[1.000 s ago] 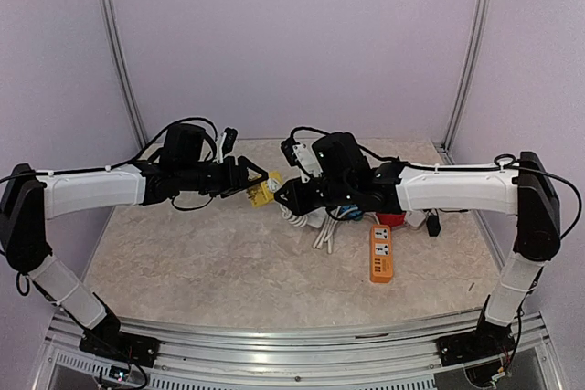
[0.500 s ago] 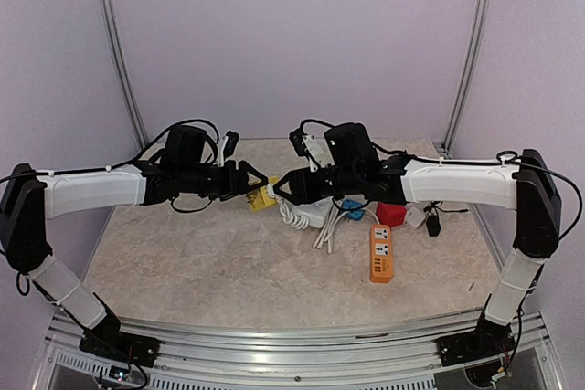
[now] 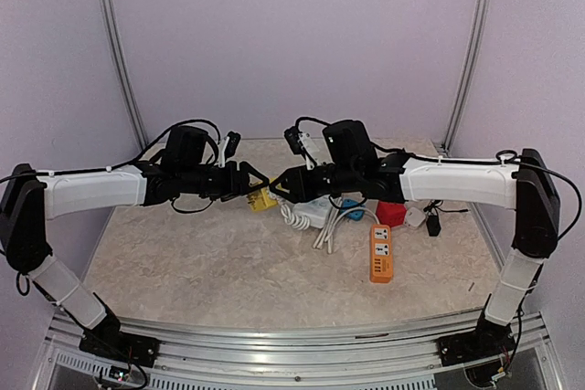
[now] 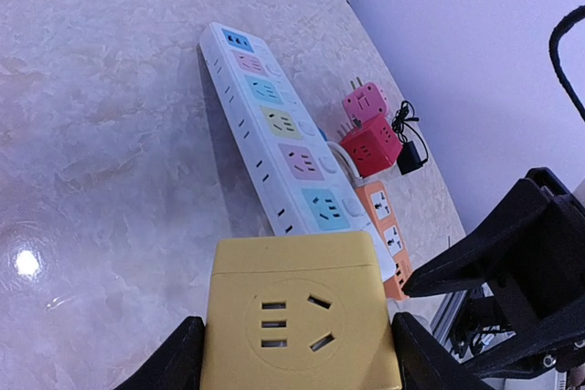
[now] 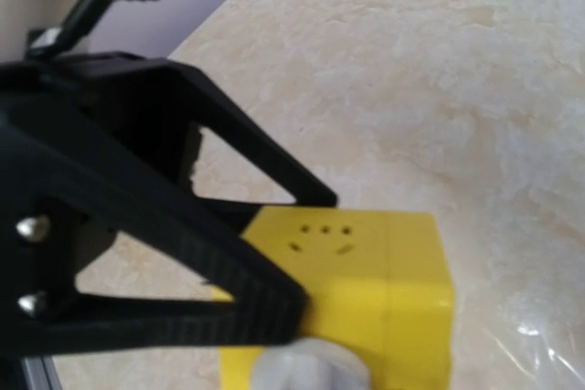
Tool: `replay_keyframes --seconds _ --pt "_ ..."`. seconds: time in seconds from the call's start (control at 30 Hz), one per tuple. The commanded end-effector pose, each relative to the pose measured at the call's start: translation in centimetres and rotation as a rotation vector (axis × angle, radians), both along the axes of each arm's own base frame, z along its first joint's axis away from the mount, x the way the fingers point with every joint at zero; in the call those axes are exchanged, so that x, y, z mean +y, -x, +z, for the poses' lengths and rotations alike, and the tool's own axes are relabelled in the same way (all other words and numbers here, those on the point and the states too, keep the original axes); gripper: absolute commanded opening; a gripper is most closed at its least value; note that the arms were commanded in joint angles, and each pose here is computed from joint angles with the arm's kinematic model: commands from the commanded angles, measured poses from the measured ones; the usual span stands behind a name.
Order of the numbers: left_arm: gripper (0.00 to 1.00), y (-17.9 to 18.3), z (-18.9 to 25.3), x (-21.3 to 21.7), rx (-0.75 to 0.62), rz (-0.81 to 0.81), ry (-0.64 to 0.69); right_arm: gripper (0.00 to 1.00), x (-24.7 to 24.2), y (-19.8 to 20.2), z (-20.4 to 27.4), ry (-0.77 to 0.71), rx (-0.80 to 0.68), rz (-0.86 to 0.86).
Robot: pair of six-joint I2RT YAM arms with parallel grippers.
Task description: Pull the plug off the socket
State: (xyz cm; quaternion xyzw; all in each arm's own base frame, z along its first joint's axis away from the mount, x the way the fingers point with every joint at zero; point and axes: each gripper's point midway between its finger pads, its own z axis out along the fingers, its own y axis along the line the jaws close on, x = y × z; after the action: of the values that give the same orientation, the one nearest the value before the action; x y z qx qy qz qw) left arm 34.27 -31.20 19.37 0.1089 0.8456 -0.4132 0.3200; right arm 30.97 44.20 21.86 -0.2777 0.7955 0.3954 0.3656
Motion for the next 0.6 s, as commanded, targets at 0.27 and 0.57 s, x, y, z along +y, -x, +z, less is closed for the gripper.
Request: replay_keyframes --seconds 0.27,0.57 --pt "0.20 0.1 1.7 -0.9 -0.035 -0.037 0.029 0.35 0.8 -0.2 -1.6 0.050 0.016 -0.013" --pt "0.20 0.1 1.9 -0.8 -0.040 -0.034 0.030 0.34 0.8 0.0 -2.3 0.068 0.026 -0.018"
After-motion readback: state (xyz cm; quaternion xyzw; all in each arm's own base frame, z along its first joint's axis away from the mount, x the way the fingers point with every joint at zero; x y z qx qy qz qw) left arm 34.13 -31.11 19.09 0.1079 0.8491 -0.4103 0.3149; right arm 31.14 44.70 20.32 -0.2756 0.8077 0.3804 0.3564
